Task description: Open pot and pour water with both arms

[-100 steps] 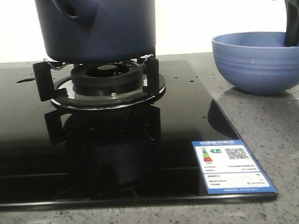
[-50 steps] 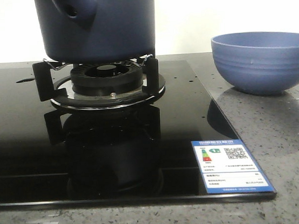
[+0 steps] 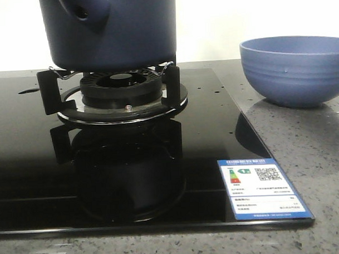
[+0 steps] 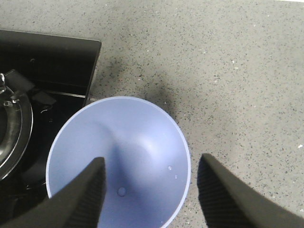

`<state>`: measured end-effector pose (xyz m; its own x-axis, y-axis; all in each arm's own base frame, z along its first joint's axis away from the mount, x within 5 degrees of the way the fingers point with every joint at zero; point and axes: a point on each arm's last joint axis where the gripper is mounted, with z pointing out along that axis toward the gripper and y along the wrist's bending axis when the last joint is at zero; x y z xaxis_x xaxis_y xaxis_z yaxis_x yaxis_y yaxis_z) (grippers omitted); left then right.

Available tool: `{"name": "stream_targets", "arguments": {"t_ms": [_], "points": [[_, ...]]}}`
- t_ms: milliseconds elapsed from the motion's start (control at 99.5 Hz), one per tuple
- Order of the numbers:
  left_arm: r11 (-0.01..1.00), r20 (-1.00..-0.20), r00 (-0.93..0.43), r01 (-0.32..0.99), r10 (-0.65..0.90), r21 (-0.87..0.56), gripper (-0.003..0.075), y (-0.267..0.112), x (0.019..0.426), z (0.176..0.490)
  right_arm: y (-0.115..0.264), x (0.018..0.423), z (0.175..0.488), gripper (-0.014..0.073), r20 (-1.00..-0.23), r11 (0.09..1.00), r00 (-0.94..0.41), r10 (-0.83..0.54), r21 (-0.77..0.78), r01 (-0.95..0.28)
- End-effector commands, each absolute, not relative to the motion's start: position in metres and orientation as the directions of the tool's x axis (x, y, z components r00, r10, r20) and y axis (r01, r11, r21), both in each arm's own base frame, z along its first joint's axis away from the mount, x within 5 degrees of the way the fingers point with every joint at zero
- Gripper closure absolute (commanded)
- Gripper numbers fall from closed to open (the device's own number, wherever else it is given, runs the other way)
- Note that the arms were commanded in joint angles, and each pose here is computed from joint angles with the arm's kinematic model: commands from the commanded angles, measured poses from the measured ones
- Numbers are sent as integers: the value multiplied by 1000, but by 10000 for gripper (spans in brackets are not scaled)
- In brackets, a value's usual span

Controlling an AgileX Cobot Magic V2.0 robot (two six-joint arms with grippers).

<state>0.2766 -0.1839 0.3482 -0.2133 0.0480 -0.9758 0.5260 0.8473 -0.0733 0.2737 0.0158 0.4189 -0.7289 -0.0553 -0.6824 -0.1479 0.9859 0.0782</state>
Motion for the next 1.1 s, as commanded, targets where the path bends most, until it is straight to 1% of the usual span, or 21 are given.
{"name": "stream_targets", "arguments": {"t_ms": [0,161,231,281,352,512,593,713,764,814,834,844,864,904,914,934,944,955,975,985,1085], "points": [[861,-996,-75,503,-46,-77,342,-179,273,381,14,266,441,210,-765,986,-642,-52,62,-154],[859,-996,-81,506,-42,-77,328,-179,273,380,14,266,441,210,-765,986,-642,-52,62,-154],[859,-996,-81,506,-42,-77,276,-179,273,380,14,266,441,210,-765,986,-642,-52,62,-154],[859,-996,-80,506,-43,-78,218,-179,272,381,14,266,441,210,-765,986,-642,-52,62,-154],[860,-996,-70,505,-50,-78,173,-177,270,385,14,266,441,210,-765,986,-642,-52,62,-154],[855,-996,-7,512,-93,-84,174,-163,250,411,14,265,441,210,-764,986,-643,-52,62,-154],[851,-996,32,522,-88,-58,174,-153,236,426,15,263,443,210,-770,985,-636,-48,68,-157],[857,-995,79,515,-59,-10,183,-129,213,446,22,257,452,225,-811,970,-582,-55,96,-225],[865,-995,82,501,-52,-4,228,-118,206,452,25,253,458,267,-839,960,-543,-41,119,-255],[878,-995,85,479,-48,-2,309,-106,200,456,29,248,463,341,-871,946,-492,-16,146,-288],[884,-995,87,467,-47,-1,353,-100,198,458,31,246,465,363,-884,940,-468,-2,158,-303],[886,-995,88,463,-47,-1,385,-99,197,459,32,245,465,388,-890,938,-457,-5,155,-311],[893,-995,89,451,-45,0,419,-93,194,460,33,243,467,428,-901,931,-433,14,170,-323],[907,-995,91,422,-41,1,531,-83,190,461,36,238,467,503,-923,918,-384,35,181,-352],[909,-995,92,417,-40,1,571,-81,189,461,36,237,467,536,-928,917,-372,29,173,-360],[916,-995,93,402,-38,2,610,-76,186,460,37,234,467,585,-933,910,-356,48,187,-369],[920,-995,93,391,-37,2,650,-74,186,460,38,232,466,601,-938,907,-343,52,188,-377],[922,-995,94,386,-37,2,671,-72,183,460,38,231,465,634,-940,905,-336,54,188,-380],[929,-995,96,371,-35,3,728,-67,180,459,39,229,463,664,-947,902,-315,61,187,-389],[931,-995,98,365,-35,3,739,-65,179,459,39,228,463,662,-950,902,-306,58,181,-393],[955,-994,103,297,-28,4,741,-47,164,449,38,212,445,656,-971,908,-226,78,162,-386]]}}
